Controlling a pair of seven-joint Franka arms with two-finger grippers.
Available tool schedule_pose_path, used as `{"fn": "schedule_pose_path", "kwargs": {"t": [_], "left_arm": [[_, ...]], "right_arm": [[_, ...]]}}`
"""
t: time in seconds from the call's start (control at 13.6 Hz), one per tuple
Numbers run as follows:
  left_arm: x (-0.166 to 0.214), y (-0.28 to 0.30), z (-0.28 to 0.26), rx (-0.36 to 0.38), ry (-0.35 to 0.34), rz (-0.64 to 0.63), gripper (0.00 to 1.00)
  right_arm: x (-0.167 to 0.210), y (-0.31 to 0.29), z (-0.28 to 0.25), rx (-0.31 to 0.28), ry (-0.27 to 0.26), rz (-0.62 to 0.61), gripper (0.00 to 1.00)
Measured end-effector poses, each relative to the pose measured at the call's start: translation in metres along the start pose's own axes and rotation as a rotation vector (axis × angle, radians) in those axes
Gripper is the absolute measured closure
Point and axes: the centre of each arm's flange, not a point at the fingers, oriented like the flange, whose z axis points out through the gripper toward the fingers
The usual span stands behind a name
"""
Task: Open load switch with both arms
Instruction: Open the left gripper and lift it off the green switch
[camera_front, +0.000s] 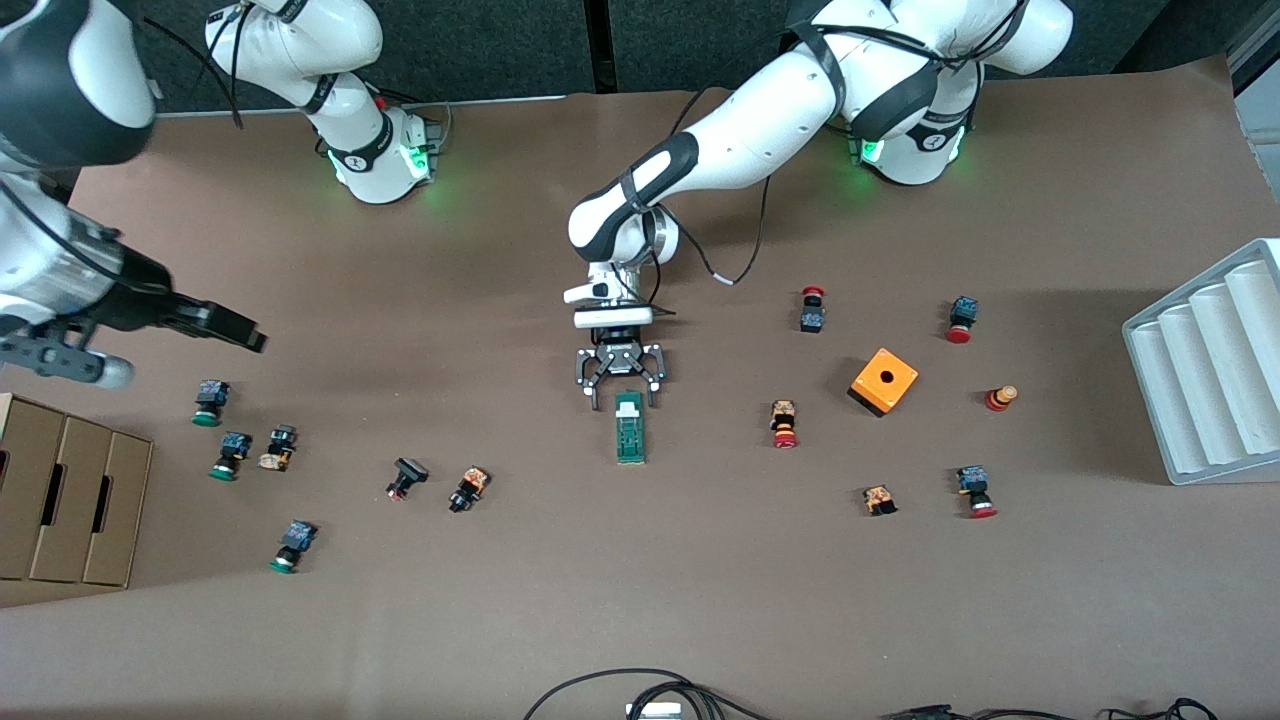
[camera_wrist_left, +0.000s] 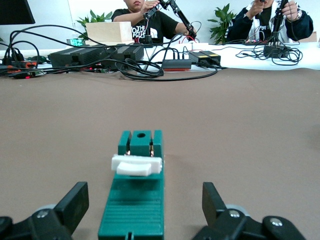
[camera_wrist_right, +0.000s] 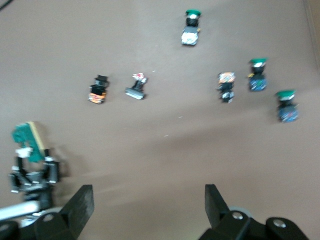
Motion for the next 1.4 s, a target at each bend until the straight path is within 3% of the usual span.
{"fn": "schedule_pose_path", "kwargs": {"t": [0.3, 0.81, 1.18, 1.4], "left_arm": [[0.042, 0.009, -0.015, 0.034, -0.026, 0.009, 0.00], [0.129, 0.023, -0.050, 0.072, -0.105, 0.002, 0.00], [0.244, 0.022, -0.093, 0.076, -0.280, 0.043, 0.00], [0.305, 0.009, -0.112, 0.064, -0.351, 0.036, 0.00]], "right_arm": [[0.008, 0.035, -0.002, -0.040, 0.009, -0.124, 0.01], [0.015, 0.052, -0.012, -0.053, 0.049, -0.108, 0.00], [0.024, 0.050, -0.017, -0.054, 0.082, -0.111, 0.00], [0.027, 0.050, -0.018, -0.053, 0.097, -0.110, 0.00]]}}
